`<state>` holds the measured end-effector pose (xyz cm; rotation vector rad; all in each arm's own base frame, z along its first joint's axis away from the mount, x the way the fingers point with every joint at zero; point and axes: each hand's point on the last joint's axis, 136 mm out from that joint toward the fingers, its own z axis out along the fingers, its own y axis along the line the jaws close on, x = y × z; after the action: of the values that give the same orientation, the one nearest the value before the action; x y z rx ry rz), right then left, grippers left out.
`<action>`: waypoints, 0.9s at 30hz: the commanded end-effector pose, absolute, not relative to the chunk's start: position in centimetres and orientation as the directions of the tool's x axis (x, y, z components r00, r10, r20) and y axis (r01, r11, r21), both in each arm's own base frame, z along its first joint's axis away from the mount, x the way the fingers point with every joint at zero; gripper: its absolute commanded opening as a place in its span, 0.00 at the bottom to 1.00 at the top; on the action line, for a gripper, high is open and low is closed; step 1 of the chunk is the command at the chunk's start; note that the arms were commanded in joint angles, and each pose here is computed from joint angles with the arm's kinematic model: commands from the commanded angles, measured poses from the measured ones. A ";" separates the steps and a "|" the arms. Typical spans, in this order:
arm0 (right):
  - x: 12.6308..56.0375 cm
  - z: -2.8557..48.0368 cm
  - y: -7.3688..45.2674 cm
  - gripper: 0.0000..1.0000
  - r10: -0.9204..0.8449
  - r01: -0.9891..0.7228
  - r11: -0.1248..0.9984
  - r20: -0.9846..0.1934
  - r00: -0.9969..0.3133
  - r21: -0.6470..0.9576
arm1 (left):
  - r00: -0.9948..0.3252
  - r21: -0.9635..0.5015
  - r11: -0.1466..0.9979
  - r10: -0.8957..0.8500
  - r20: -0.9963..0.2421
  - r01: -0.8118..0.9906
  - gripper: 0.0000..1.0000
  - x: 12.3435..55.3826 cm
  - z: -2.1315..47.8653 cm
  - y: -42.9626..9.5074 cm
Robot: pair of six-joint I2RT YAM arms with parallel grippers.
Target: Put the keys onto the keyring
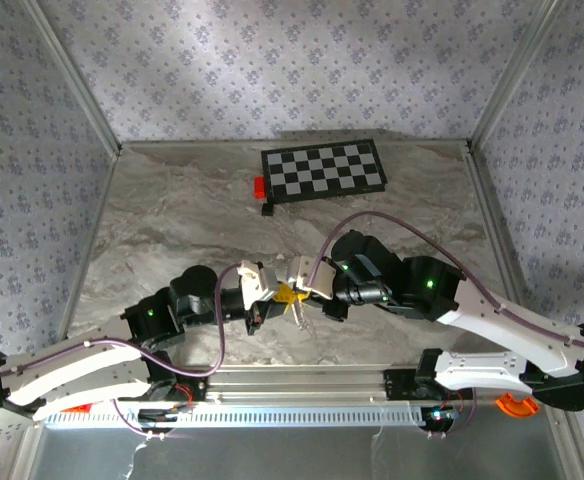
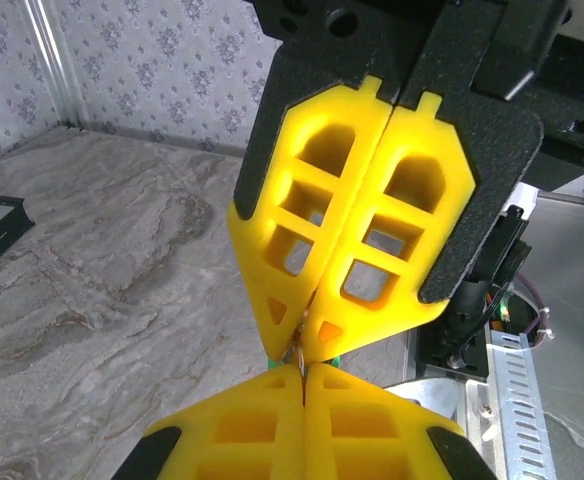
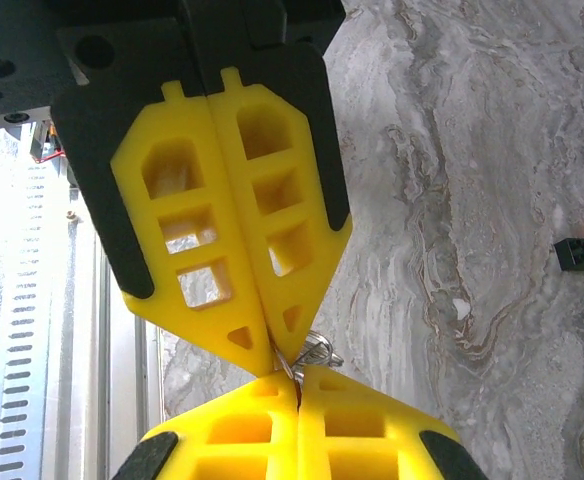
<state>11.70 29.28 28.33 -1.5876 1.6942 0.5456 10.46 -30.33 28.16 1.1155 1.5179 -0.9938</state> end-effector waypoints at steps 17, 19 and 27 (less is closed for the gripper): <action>9.4 29.8 29.4 0.22 -0.561 -0.988 0.104 -0.827 0.040 -0.118 | -0.018 -0.021 0.145 -0.023 -1.000 0.989 0.00 8.0 33.0 -29.3; 9.4 30.0 29.2 0.27 -0.543 -0.987 0.114 -0.839 0.035 -0.115 | -0.012 -0.018 0.132 -0.051 -0.999 0.991 0.00 7.7 33.7 -29.1; 9.7 31.7 28.6 0.29 -0.455 -0.978 0.159 -0.889 0.049 -0.135 | -0.006 -0.017 0.119 -0.090 -0.996 0.993 0.00 7.4 34.9 -28.8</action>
<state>9.59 28.52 30.17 -1.4932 1.5906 0.7018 8.03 -29.06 32.51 1.0785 1.2936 -1.1220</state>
